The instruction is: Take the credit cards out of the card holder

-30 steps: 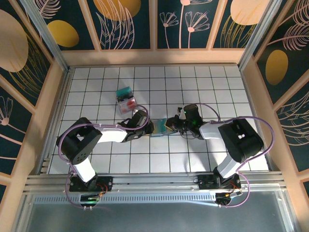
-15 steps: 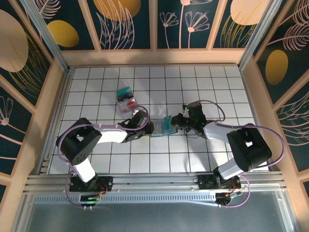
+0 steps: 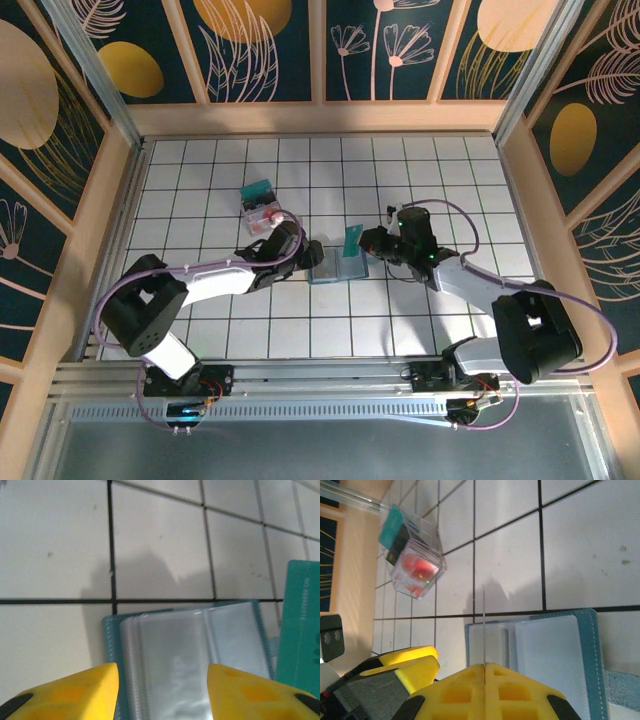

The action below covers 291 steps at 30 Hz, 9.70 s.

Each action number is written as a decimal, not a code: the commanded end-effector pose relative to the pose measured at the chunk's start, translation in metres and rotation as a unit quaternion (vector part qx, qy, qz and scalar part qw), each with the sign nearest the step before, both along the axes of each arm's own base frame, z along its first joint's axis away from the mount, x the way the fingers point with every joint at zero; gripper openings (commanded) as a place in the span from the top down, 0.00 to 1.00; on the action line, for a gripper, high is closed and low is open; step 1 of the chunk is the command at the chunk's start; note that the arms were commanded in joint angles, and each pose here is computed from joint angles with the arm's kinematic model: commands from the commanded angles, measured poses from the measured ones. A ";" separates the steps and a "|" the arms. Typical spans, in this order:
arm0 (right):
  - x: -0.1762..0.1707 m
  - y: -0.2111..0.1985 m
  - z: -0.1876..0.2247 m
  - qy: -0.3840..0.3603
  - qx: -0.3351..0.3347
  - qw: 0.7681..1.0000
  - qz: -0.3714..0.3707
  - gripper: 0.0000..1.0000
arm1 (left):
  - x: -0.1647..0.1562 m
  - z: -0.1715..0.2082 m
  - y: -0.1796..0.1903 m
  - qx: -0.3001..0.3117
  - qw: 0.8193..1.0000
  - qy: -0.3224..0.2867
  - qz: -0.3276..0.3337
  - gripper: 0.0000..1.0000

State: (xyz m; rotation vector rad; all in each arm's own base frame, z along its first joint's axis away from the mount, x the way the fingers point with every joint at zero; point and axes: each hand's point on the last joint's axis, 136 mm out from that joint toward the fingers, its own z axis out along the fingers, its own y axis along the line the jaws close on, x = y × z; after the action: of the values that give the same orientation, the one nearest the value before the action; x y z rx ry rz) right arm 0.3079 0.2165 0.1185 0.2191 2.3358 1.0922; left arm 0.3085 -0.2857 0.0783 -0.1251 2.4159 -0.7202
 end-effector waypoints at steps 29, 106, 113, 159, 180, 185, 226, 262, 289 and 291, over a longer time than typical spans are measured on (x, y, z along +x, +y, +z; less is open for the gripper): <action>-0.018 0.024 0.133 -0.182 0.195 0.960 0.089 1.00 | 0.005 0.163 -0.052 -0.285 0.933 -0.150 -0.162 0.34; 0.009 -0.068 0.096 -0.130 -0.053 0.978 -0.152 0.08 | 0.178 0.045 0.156 0.403 0.815 -0.190 -0.371 1.00; 0.009 -0.070 0.095 -0.127 -0.055 0.978 -0.157 0.07 | 0.183 0.034 0.159 0.406 0.810 -0.174 -0.386 1.00; 0.007 -0.071 0.091 -0.125 -0.056 0.978 -0.157 0.07 | 0.167 0.015 0.113 0.304 0.841 -0.114 -0.433 0.76; 0.004 -0.040 0.058 -0.086 -0.164 0.977 -0.103 0.29 | 0.170 0.144 0.128 0.303 0.889 -0.233 -0.251 0.39; -0.004 -0.016 0.039 -0.063 -0.211 0.974 -0.060 0.36 | 0.150 0.198 0.135 0.219 0.918 -0.305 -0.129 0.07; -0.035 0.097 -0.076 0.030 -0.370 0.919 0.130 0.43 | 0.053 0.131 0.223 0.057 0.951 -0.219 0.213 0.01; -0.021 0.071 -0.055 0.009 -0.380 0.923 0.067 0.67 | 0.055 0.146 0.216 0.067 0.954 -0.228 0.183 0.01; -0.015 -0.011 -0.070 0.053 -0.376 0.925 -0.024 0.62 | 0.034 0.127 0.163 0.083 0.967 -0.217 0.105 0.01; -0.015 -0.016 -0.074 0.059 -0.368 0.928 -0.027 0.63 | 0.030 0.117 0.150 0.091 0.970 -0.207 0.088 0.01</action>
State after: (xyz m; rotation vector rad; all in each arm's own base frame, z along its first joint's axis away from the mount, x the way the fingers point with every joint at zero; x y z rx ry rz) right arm 0.2889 0.2031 0.0389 0.0089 2.6729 0.0649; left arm 0.3426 -0.1290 0.2126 -0.1191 1.9744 -0.4306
